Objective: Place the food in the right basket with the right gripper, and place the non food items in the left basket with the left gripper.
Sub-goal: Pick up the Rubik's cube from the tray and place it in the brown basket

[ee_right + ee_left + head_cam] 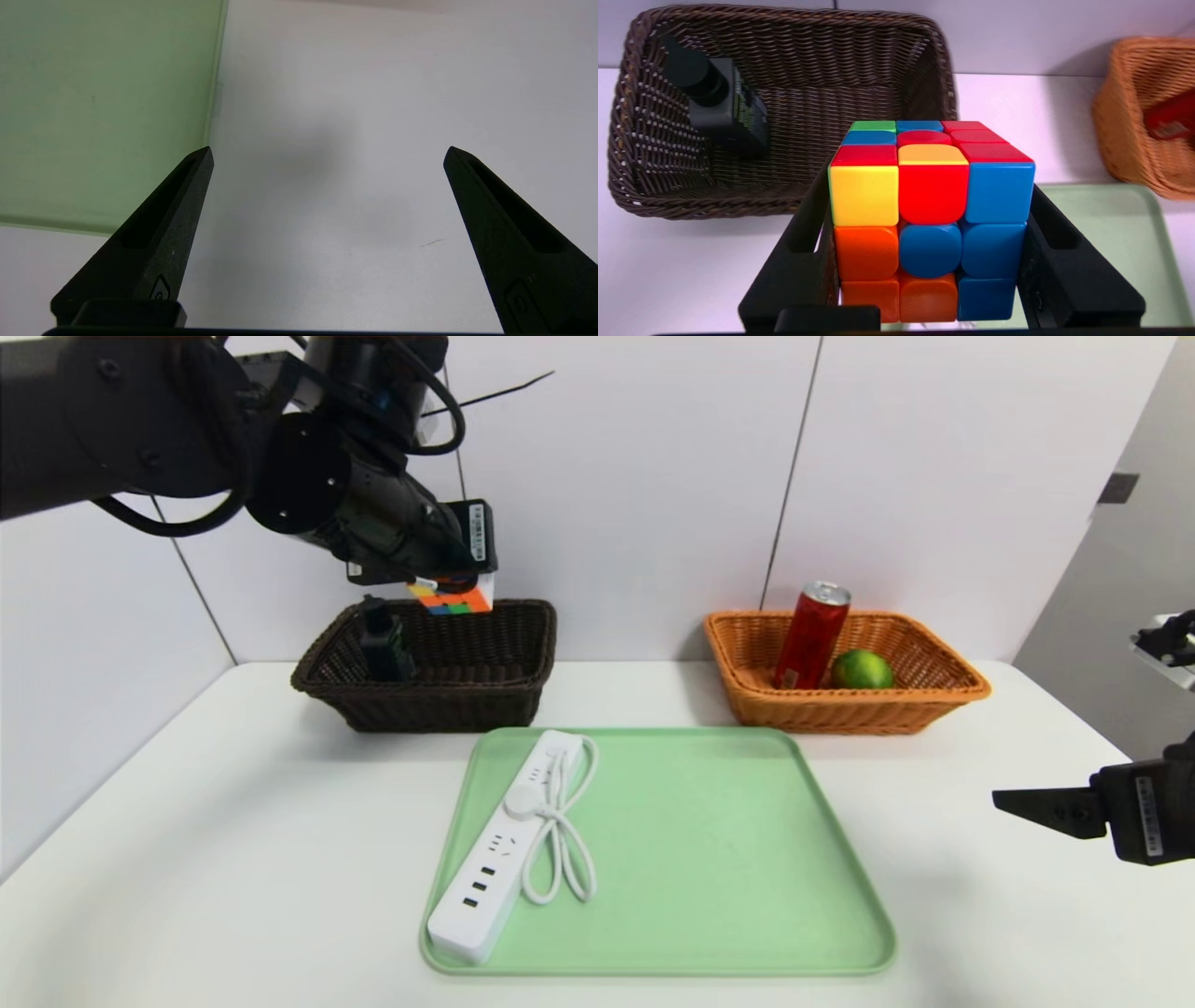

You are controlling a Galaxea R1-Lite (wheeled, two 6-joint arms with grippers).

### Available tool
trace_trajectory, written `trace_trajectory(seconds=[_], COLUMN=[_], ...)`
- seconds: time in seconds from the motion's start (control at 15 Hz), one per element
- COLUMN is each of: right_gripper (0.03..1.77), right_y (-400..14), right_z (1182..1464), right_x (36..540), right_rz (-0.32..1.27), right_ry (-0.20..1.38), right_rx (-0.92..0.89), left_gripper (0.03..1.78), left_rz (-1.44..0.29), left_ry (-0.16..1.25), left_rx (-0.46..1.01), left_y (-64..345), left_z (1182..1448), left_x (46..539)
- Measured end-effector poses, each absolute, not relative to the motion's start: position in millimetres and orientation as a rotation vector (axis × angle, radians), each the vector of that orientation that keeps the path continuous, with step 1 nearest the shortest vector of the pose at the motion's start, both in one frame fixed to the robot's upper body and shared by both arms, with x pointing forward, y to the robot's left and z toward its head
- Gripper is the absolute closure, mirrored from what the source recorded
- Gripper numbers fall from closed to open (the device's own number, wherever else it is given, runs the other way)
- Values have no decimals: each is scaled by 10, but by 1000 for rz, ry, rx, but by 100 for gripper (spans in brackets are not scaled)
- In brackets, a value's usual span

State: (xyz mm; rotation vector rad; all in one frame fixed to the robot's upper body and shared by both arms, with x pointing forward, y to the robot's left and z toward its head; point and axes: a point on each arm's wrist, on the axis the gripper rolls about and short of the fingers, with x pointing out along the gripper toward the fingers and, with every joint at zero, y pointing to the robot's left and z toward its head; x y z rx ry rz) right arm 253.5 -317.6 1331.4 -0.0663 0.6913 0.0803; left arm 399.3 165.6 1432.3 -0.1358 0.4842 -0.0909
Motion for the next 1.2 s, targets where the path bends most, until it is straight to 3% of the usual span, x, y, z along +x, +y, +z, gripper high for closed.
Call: trace_trajectory(seconds=[0.6,0.93,1.2], right_gripper=[10,10,10], right_y=[-3172,-3170,-3173], right_z=[13291,13295,13281], right_x=[2552,2558,2556], right_rz=[78,84,80], right_ry=[702,701,707], right_rx=[-67,-55,-57], left_gripper=[82,82,82], left_rz=[38,56,57], left_ry=[527,614,650], left_rx=[-67,-39,-28], left_y=[1834,1825,1803], left_z=[13497,13077,12898], left_x=[4980,5208,5283])
